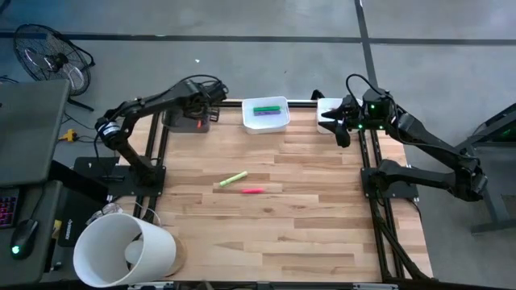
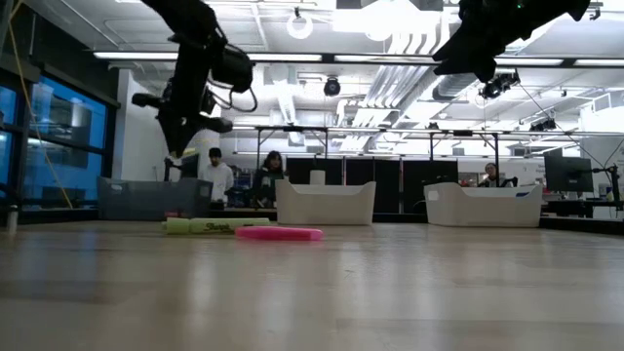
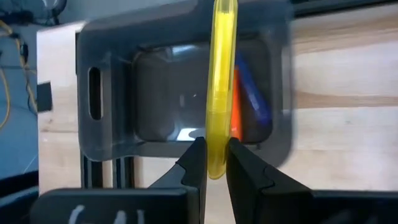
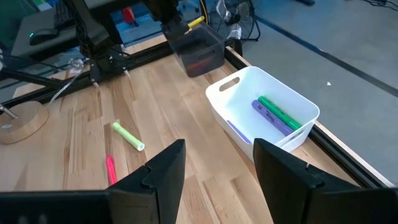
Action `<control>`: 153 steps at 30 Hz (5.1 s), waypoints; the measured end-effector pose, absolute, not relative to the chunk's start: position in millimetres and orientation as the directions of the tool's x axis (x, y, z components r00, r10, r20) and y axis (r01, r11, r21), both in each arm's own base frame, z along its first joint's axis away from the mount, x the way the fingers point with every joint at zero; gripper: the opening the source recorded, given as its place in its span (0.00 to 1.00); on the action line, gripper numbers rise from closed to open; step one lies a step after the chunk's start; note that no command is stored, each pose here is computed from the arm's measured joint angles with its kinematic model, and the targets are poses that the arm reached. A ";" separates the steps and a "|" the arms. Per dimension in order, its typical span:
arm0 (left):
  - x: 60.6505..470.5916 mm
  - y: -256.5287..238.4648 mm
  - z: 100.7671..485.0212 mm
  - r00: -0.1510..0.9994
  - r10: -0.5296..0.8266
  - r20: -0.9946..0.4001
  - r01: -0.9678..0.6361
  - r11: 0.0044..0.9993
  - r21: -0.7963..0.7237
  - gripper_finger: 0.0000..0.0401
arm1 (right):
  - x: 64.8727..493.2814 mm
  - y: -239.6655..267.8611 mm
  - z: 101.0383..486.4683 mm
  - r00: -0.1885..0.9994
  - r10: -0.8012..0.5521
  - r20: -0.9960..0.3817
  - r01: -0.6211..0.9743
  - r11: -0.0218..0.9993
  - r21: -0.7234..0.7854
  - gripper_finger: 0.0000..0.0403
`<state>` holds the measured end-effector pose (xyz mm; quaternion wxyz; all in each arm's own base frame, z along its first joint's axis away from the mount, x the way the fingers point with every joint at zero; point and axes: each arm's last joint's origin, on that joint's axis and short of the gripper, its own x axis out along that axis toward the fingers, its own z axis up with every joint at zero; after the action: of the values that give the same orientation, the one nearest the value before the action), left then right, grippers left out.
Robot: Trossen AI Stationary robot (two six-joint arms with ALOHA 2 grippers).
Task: Pick & Place Markers
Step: Put the yellow pen into the black bin, then adjust the black bin
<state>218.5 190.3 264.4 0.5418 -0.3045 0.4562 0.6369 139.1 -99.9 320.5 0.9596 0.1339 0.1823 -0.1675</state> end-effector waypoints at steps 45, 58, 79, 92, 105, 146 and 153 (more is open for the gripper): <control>191.4 209.4 213.8 -0.209 0.326 -0.922 -0.976 -0.131 0.175 0.09 | 138.0 -98.9 317.5 0.867 -0.261 -0.424 0.368 0.909 0.194 0.44; 197.9 215.2 193.3 -0.240 0.271 -0.932 -0.969 -0.127 0.212 0.09 | 138.0 -98.9 317.5 0.867 -0.261 -0.425 0.369 0.908 0.196 0.44; 197.6 215.1 193.3 -0.247 0.274 -0.929 -0.967 -0.125 0.220 0.22 | 138.0 -98.9 317.5 0.867 -0.260 -0.424 0.369 0.909 0.196 0.44; 197.4 212.5 198.7 -0.234 0.286 -0.929 -0.972 -0.071 0.223 0.23 | 138.0 -98.8 317.5 0.867 -0.260 -0.424 0.369 0.909 0.197 0.44; 234.5 165.5 215.6 -0.118 0.404 -0.907 -0.946 0.233 0.226 0.23 | 138.1 -98.9 317.5 0.867 -0.260 -0.425 0.372 0.905 0.205 0.44; 290.6 112.6 308.2 0.381 -0.062 -0.923 -0.593 0.749 -0.295 0.23 | 136.2 -96.6 312.7 0.855 -0.222 -0.468 0.357 0.908 0.221 0.44; 292.5 99.2 273.0 0.309 -0.026 -0.951 -0.663 0.711 -0.235 0.23 | 136.3 -96.6 312.8 0.856 -0.223 -0.467 0.357 0.908 0.220 0.44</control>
<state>292.5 99.2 273.0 0.7455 -0.3145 0.5474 0.2137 136.3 -96.6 312.8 0.9514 0.1509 0.2212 -0.1523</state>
